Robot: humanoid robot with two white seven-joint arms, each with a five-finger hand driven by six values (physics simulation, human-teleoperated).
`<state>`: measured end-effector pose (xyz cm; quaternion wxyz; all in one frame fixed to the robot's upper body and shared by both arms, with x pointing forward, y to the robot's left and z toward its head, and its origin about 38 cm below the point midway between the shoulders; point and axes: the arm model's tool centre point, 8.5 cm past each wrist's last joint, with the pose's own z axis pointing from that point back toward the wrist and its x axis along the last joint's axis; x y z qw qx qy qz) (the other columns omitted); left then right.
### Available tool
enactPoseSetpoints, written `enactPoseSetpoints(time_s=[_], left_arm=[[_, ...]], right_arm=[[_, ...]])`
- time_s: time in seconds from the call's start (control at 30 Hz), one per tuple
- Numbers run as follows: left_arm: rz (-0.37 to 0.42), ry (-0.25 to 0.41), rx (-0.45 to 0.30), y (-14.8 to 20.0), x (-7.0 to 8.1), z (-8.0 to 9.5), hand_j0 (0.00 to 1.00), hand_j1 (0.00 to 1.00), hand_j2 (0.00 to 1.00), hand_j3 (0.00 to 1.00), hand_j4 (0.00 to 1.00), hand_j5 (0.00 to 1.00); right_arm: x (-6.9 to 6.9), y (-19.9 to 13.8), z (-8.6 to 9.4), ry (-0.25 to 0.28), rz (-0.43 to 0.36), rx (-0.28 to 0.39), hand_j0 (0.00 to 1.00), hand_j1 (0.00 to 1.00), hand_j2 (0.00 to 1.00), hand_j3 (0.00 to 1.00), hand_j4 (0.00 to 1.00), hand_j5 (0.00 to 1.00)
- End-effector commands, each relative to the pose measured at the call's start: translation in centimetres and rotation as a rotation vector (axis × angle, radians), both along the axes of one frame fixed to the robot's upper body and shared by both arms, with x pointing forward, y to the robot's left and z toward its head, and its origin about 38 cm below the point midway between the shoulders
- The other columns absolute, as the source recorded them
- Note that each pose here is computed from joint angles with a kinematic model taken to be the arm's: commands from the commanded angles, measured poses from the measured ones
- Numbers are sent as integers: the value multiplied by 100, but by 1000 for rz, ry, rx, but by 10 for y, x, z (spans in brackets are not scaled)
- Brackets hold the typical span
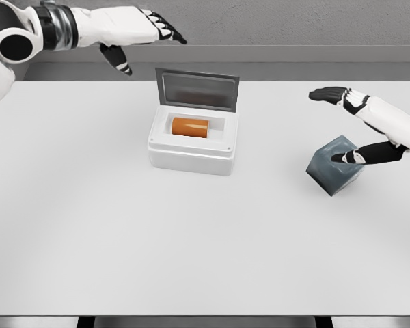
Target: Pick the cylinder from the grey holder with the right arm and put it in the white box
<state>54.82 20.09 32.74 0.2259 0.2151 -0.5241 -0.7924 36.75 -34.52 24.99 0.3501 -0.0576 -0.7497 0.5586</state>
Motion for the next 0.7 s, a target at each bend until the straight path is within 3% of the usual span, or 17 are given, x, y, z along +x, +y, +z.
enactPoseSetpoints(time_s=[0.0,0.27,0.67], left_arm=[[17,24,32,-2,5,-14,100,100,100,100,100,100],[40,35,80,-5,12,-23,100,100,100,100,100,100],[-17,30,147,-41,10,-37,100,100,100,100,100,100]], right_arm=[[-1,0,0,3,-1,12,100,100,100,100,100,100],[-2,0,-2,8,0,13,100,100,100,100,100,100],[-2,1,-2,7,2,15,100,100,100,100,100,100]])
